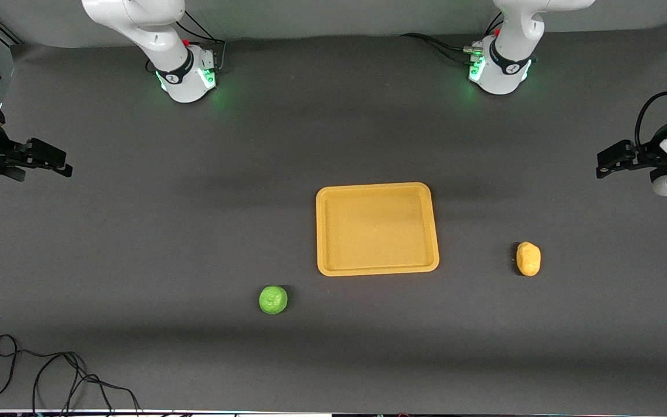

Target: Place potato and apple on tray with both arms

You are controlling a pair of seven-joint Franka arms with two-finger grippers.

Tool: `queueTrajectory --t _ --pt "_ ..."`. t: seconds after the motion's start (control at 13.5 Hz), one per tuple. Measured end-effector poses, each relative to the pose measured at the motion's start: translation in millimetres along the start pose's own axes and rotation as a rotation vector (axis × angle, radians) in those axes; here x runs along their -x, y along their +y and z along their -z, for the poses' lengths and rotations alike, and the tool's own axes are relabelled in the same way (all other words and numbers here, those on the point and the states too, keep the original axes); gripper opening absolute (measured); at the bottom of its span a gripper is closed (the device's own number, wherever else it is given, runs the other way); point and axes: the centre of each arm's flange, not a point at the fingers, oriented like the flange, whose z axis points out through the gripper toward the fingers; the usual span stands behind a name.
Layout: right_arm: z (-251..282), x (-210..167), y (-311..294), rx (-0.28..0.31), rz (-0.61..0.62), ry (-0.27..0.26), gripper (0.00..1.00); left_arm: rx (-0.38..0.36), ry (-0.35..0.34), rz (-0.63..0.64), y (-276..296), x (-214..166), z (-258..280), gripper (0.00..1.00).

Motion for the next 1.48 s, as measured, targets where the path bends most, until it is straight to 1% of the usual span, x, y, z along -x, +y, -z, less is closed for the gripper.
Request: queueTrajectory --t 1.19,1.33,1.48 --pt "5 -1 0 0.001 0.000 0.012 1.00 -0.001 0.011 0.002 -3 -2 -7 1.00" --pt "6 -1 0 0.001 0.000 0.013 1.00 -0.005 0.036 0.001 -4 -10 -19 1.00" --pt "5 -1 0 0.001 0.000 0.012 1.00 -0.006 0.022 0.000 -5 -26 -59 1.00"
